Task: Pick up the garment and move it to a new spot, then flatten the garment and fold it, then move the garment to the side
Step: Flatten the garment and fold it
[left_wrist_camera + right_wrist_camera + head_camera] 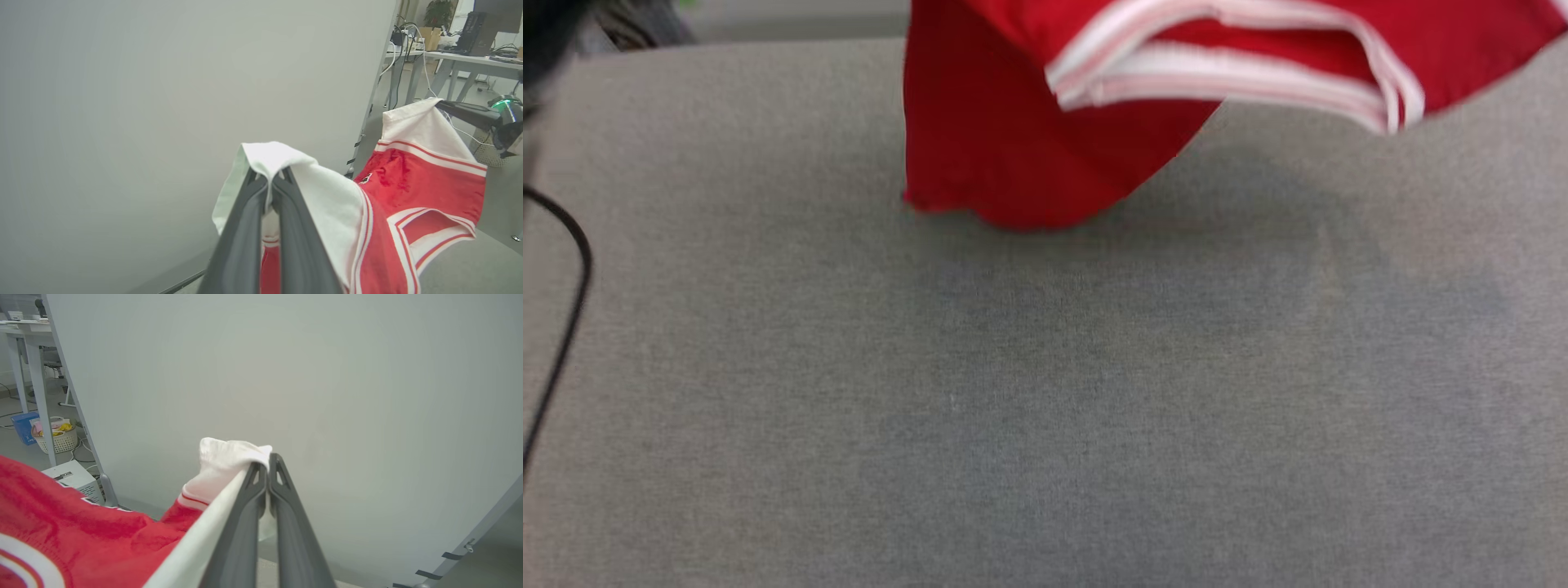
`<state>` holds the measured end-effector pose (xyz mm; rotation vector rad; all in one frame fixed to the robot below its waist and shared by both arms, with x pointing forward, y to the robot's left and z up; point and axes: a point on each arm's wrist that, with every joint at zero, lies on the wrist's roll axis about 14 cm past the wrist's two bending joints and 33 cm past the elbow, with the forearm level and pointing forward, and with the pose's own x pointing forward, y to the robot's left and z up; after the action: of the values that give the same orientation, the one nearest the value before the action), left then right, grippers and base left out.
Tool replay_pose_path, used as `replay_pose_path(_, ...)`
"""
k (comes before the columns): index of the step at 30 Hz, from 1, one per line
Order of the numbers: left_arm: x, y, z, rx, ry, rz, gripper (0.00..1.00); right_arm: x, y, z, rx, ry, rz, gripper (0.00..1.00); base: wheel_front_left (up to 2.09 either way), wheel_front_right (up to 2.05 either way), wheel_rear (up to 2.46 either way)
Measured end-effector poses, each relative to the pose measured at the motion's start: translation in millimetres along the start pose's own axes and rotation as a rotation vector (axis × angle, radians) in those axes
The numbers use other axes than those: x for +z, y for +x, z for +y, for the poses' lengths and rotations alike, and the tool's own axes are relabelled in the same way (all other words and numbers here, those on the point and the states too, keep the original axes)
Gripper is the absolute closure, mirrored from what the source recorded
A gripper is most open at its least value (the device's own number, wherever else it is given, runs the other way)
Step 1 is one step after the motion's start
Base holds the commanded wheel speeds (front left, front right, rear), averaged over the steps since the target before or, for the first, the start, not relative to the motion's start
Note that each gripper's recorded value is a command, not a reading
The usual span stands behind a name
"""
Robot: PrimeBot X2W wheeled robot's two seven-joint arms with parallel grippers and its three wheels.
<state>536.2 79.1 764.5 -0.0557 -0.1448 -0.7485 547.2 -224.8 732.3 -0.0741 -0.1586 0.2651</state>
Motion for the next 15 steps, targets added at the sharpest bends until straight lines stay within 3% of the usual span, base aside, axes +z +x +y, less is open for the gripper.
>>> replay_pose_path(9,16.2,60.2,65.4,0.103,0.040,-0.121,1.00,-3.9,78.2,-27.8,-0.072,-0.023,-0.008,1.00,0.00,0.00,0.00)
replay_pose_path(15,0.1,85.2,90.2,0.140,0.058,-0.123,1.00,-0.2,112.6,-38.6,-0.105,-0.059,-0.034,1.00,0.00,0.00,0.00)
